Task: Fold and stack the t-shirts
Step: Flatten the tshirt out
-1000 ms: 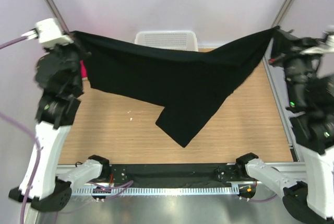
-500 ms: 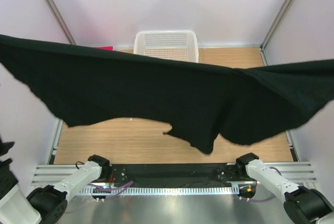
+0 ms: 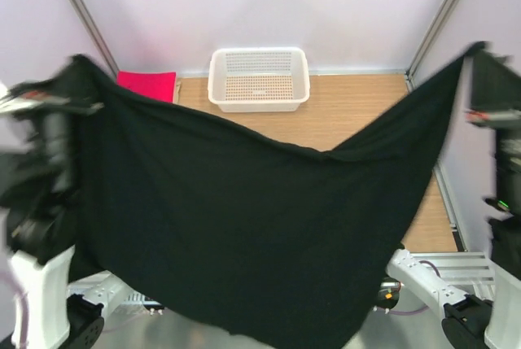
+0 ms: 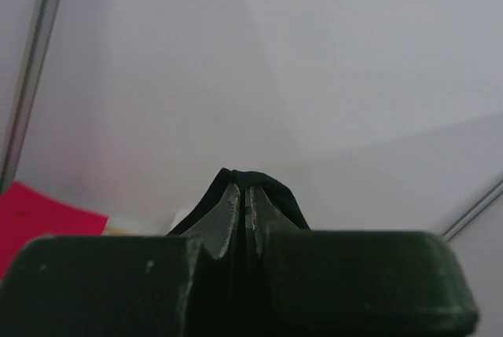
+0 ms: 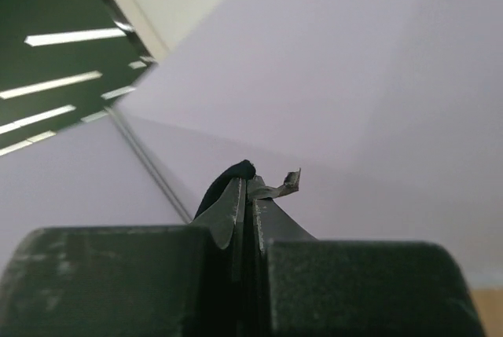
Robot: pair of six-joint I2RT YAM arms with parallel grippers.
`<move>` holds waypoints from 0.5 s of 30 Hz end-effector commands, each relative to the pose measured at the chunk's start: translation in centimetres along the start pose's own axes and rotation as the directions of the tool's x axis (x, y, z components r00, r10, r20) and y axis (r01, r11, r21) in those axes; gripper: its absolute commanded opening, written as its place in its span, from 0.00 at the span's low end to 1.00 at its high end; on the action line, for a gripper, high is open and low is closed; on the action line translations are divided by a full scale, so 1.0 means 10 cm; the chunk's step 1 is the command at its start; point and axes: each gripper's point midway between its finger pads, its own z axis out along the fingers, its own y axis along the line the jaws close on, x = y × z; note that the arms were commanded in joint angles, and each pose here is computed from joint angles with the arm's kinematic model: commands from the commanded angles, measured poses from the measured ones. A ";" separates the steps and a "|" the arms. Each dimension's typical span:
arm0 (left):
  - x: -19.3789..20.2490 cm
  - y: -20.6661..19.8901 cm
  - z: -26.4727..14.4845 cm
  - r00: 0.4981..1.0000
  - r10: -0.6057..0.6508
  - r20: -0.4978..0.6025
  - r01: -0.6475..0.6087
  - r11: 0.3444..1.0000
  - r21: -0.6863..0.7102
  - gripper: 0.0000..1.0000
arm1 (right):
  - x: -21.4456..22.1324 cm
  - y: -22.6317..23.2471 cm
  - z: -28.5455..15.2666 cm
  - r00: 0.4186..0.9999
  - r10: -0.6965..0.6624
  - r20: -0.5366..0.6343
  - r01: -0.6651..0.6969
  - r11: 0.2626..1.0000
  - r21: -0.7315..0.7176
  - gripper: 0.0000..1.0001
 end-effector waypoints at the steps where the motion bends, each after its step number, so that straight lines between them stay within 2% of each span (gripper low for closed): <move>1: 1.17 0.33 0.36 0.967 0.138 -0.213 -0.160 0.983 -0.090 0.00 | 0.71 -0.74 0.15 0.981 -0.150 -0.120 0.170 0.968 0.186 0.01; 3: 1.62 0.50 0.41 0.936 0.195 -0.294 -0.234 0.966 -0.105 0.01 | 1.01 -1.08 0.12 0.955 -0.235 -0.179 0.274 0.931 0.240 0.01; 4: 2.03 0.67 0.44 0.905 0.224 -0.361 -0.285 0.950 -0.125 0.00 | 1.39 -1.42 0.02 0.912 -0.302 -0.279 0.375 0.889 0.262 0.01; 6: 2.42 0.88 0.45 0.867 0.262 -0.424 -0.348 0.927 -0.137 0.00 | 1.66 -1.74 -0.04 0.886 -0.338 -0.319 0.433 0.848 0.306 0.01; 7: 2.80 1.07 0.47 0.831 0.289 -0.476 -0.399 0.905 -0.146 0.00 | 1.93 -2.10 -0.20 0.854 -0.353 -0.382 0.490 0.792 0.364 0.01; 9: 3.10 1.28 0.51 0.794 0.327 -0.513 -0.466 0.869 -0.167 0.00 | 2.16 -2.38 -0.25 0.832 -0.377 -0.408 0.534 0.743 0.402 0.01; 10: 3.41 1.42 0.50 0.747 0.356 -0.561 -0.514 0.845 -0.148 0.00 | 2.33 -2.59 -0.36 0.803 -0.387 -0.453 0.575 0.703 0.419 0.01; 13: 3.72 1.58 0.60 0.695 0.412 -0.589 -0.585 0.801 -0.129 0.00 | 2.76 -2.99 -0.41 0.708 -0.428 -0.562 0.683 0.619 0.388 0.01; 14: 3.94 1.68 0.64 0.665 0.427 -0.613 -0.608 0.786 -0.113 0.00 | 2.84 -3.09 -0.42 0.664 -0.454 -0.594 0.724 0.590 0.358 0.01; 15: 4.02 1.73 0.67 0.656 0.428 -0.621 -0.616 0.780 -0.113 0.00 | 2.99 -3.23 -0.41 0.644 -0.457 -0.613 0.743 0.567 0.357 0.01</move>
